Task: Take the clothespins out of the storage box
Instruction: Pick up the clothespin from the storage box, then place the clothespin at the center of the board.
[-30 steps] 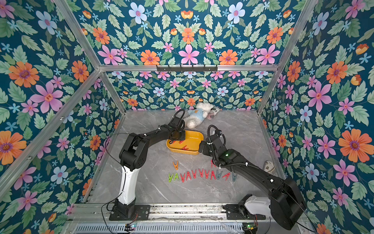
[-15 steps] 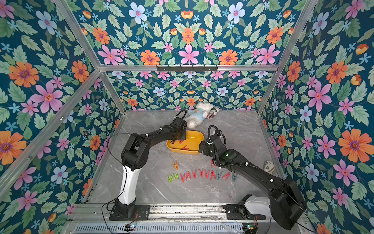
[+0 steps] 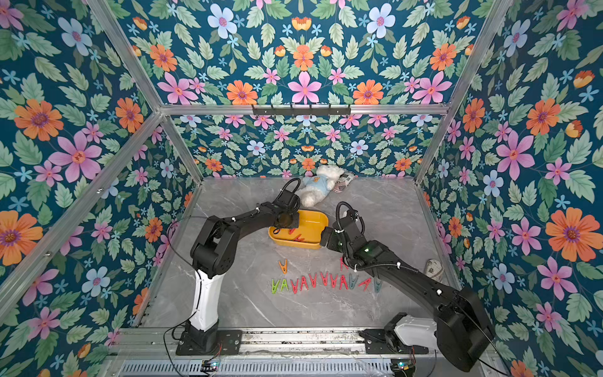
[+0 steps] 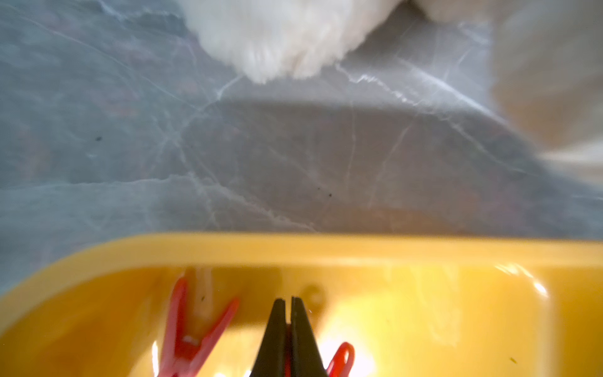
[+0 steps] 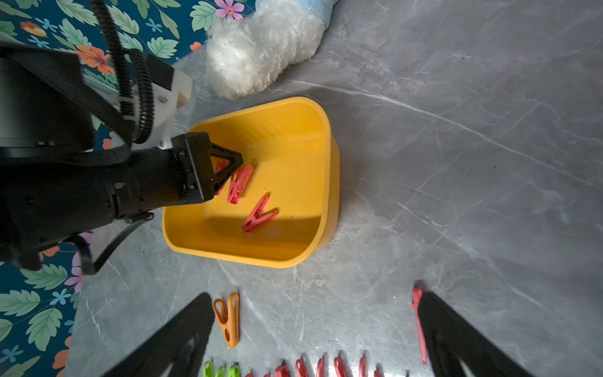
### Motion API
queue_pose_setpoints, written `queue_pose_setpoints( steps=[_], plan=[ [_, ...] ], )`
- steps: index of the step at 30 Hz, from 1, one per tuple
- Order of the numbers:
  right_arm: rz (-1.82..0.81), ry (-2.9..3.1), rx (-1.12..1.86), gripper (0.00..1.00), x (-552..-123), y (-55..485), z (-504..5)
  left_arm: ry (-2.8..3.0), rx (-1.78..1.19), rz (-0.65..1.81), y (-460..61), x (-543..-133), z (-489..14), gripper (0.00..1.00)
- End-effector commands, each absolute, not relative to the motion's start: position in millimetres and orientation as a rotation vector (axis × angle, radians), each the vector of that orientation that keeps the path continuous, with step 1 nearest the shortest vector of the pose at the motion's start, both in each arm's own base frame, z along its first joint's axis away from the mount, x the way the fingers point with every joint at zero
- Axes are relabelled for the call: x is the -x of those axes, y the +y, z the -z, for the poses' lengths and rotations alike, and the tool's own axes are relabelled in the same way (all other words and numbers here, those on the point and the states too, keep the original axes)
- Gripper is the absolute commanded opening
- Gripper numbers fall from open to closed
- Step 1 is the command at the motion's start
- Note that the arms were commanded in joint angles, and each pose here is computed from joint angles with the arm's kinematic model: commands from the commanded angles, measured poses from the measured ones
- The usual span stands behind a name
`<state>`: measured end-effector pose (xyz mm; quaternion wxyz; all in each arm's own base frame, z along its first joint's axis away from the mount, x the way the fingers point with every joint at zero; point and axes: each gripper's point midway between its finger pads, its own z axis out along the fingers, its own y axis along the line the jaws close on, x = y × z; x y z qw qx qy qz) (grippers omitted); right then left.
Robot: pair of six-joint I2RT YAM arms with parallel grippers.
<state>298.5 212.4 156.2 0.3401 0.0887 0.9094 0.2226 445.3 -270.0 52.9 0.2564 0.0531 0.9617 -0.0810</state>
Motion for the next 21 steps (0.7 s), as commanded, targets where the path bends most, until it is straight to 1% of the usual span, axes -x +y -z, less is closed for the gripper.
queue_pose_setpoints(
  steps=[1, 9, 21],
  plan=[
    [-0.637, 2.359, -0.263, 0.99, -299.0, 218.9, -158.3, 2.597, -0.090, 0.246, -268.0, -442.1, -69.9, 0.00],
    [-0.725, 2.358, -0.292, 0.99, -292.2, 226.4, -160.6, 2.565, 0.008, 0.317, -267.2, -432.7, -108.8, 0.00],
    [-0.796, 2.347, -0.303, 0.99, -274.2, 226.2, -165.4, 2.592, 0.122, 0.408, -273.0, -397.1, -126.6, 0.00]
  ],
)
